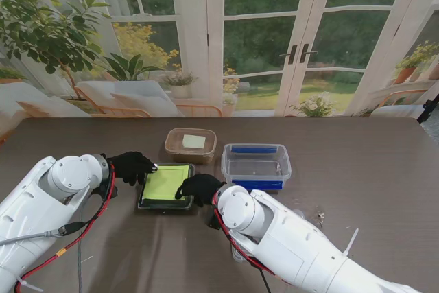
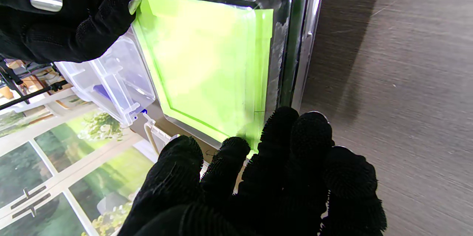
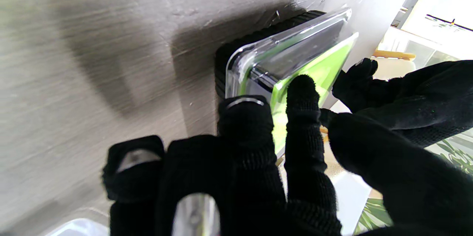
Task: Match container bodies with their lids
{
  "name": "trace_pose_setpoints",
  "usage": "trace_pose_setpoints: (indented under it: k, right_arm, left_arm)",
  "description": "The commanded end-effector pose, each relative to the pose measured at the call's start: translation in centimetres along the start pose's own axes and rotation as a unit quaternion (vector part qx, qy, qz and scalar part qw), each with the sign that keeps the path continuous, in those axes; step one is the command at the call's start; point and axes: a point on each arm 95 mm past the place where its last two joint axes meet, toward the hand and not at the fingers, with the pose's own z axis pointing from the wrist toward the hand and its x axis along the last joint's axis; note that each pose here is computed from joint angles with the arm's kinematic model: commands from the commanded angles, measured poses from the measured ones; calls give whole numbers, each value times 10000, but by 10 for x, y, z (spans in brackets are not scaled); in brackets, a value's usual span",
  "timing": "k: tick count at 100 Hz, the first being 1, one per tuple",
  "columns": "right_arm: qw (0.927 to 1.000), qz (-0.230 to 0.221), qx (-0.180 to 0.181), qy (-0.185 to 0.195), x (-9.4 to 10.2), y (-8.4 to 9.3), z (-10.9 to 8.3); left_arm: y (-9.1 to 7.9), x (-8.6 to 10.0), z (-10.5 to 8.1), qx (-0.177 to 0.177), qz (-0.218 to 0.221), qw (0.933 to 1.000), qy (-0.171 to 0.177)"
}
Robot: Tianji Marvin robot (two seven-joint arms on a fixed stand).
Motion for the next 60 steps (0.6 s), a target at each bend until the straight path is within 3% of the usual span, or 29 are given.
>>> trace_pose_setpoints:
  k: [1, 60]
  right_arm:
    - [9996, 11, 207, -198, -17, -15, -1]
    - [9997, -72, -170, 174, 15, 8, -8]
  left_arm:
    - [10, -8, 2, -198, -25, 9998, -84]
    - [-6, 0, -14, 240, 227, 9993, 174]
